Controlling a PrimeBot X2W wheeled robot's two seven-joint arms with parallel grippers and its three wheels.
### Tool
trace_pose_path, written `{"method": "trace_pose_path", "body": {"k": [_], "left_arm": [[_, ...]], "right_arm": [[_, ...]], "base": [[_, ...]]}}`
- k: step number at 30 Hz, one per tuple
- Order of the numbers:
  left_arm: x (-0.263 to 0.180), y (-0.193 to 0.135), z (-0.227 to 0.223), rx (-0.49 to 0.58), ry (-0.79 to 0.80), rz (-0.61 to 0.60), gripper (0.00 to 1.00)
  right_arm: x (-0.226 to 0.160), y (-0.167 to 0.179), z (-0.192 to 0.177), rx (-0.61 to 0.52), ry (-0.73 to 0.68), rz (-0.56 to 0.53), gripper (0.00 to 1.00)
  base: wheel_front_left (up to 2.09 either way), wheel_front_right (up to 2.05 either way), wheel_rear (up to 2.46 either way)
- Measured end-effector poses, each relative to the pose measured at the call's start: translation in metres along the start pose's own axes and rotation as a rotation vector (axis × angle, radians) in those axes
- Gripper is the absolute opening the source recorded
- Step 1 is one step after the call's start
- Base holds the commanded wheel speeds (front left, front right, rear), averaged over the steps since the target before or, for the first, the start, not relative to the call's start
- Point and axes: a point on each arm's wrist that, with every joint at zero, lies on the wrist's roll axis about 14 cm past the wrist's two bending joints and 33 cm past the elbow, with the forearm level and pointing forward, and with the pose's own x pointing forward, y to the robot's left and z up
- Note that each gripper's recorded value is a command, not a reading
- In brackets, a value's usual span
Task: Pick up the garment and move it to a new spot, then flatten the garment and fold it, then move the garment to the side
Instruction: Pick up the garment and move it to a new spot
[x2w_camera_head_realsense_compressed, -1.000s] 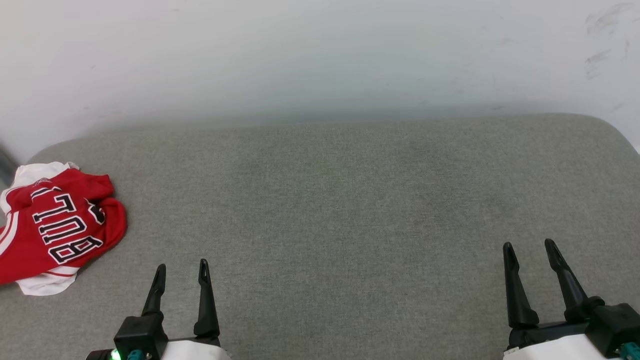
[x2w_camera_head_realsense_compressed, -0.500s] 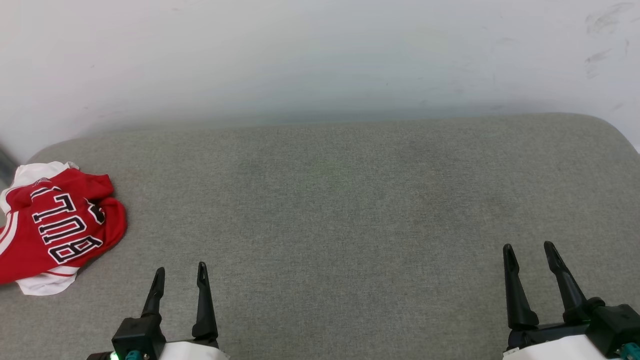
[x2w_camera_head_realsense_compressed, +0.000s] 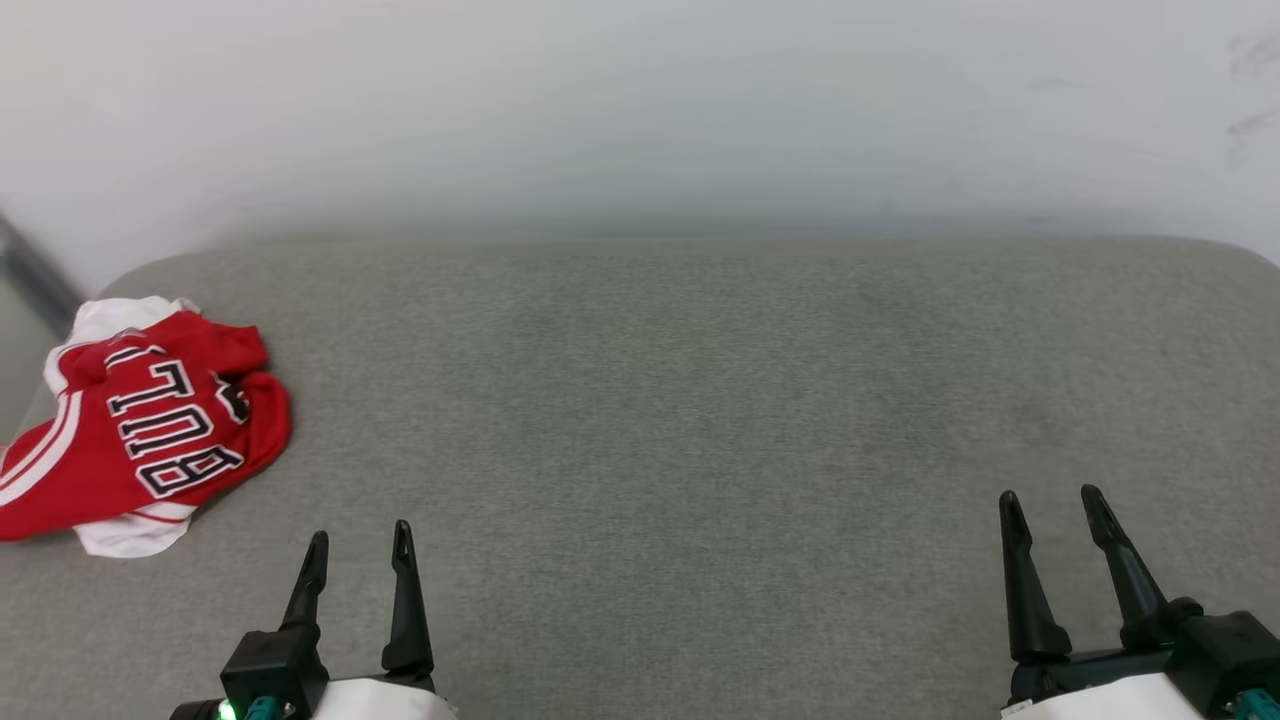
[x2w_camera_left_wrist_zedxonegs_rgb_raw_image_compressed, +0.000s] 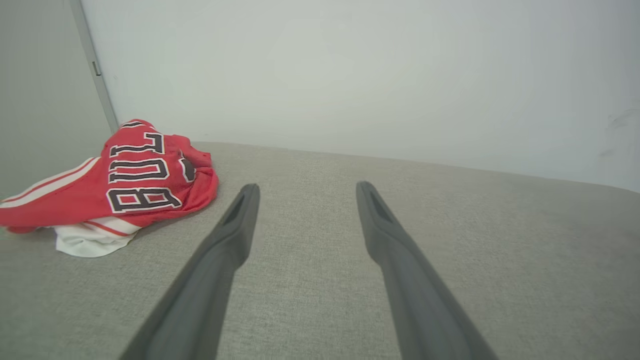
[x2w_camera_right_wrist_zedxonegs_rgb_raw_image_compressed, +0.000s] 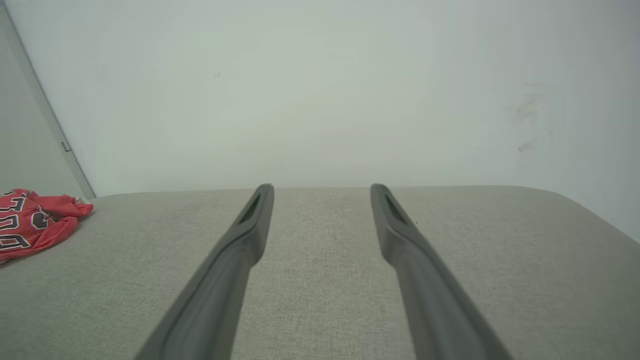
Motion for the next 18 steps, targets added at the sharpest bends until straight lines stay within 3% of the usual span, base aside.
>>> {"method": "trace_pose_path", "body": {"k": [18], "left_arm": [[-0.05,0.088,0.018,0.032,-0.041,0.303,1.0]], "right_arm": [[0.033,0.08,-0.013,0.013,0.019,0.26,1.0]], "base": [[0.0,0.0,0.0]]}}
